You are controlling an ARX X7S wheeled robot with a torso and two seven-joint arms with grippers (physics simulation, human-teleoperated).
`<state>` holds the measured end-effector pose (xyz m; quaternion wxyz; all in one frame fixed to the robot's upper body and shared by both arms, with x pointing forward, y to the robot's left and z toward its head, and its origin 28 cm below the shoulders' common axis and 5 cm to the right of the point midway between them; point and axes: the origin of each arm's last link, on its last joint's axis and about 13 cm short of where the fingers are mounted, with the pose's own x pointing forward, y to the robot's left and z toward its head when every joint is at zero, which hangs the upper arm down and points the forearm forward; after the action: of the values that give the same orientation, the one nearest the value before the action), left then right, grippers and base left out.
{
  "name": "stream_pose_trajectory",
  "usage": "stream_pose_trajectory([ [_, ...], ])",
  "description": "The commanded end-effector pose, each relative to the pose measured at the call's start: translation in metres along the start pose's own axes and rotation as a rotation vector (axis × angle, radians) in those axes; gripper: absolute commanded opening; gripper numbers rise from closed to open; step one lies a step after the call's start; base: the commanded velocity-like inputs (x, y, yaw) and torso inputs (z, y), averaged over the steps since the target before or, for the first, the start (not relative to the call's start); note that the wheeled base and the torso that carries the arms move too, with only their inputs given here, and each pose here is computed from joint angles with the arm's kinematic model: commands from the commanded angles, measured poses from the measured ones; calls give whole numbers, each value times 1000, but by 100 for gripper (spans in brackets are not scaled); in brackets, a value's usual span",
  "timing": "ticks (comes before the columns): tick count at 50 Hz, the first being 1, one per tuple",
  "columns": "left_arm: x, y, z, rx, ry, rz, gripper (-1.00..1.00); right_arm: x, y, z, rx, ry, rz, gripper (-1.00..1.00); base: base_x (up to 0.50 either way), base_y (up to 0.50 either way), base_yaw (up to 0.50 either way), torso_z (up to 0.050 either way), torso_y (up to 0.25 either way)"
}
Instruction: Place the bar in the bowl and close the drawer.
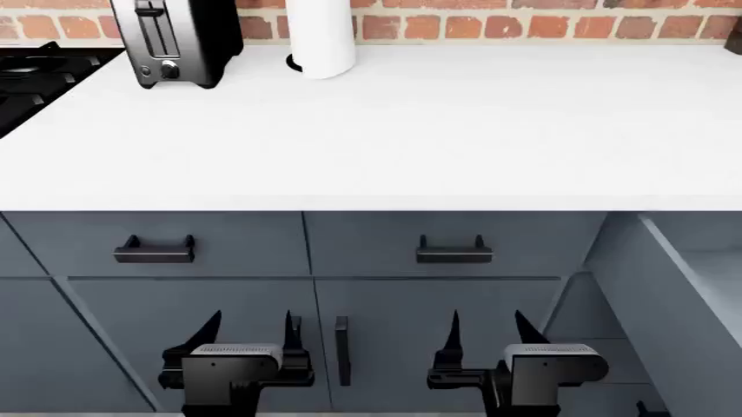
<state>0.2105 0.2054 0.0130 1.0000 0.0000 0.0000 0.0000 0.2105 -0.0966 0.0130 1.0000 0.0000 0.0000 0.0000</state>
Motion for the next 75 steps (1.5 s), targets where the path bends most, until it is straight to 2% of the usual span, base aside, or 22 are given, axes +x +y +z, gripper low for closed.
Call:
stream_pose_trajectory([
  [1,0,0,0,2,0,-1,100,0,0,0,-1,0,-1,100,0,0,0,0,0],
  [8,0,-1,3,36,-9,15,100,1,1,0,-13,12,0,100,0,0,0,0,0],
  [14,-4,1,10,27,-25,19,100,-1,2,7,-20,18,5,100,0,0,0,41,0],
  [19,-14,1,27,-7,-50,6,100,-11,2,22,-48,-32,0,100,0,0,0,50,0],
  [27,-38,0,56,-41,-113,-32,100,-30,-3,50,-31,-124,-20,100,0,0,0,50,0],
  [34,-50,2,70,-54,-177,-9,100,-44,-5,62,-30,-188,-28,100,0,0,0,50,1],
  [42,-53,2,72,-45,-218,-2,100,-46,-5,63,-34,-198,-35,100,0,0,0,3,0],
  [75,-58,3,78,-42,-237,-20,100,-53,-9,72,-15,-248,-56,100,-187,-499,0,0,0],
])
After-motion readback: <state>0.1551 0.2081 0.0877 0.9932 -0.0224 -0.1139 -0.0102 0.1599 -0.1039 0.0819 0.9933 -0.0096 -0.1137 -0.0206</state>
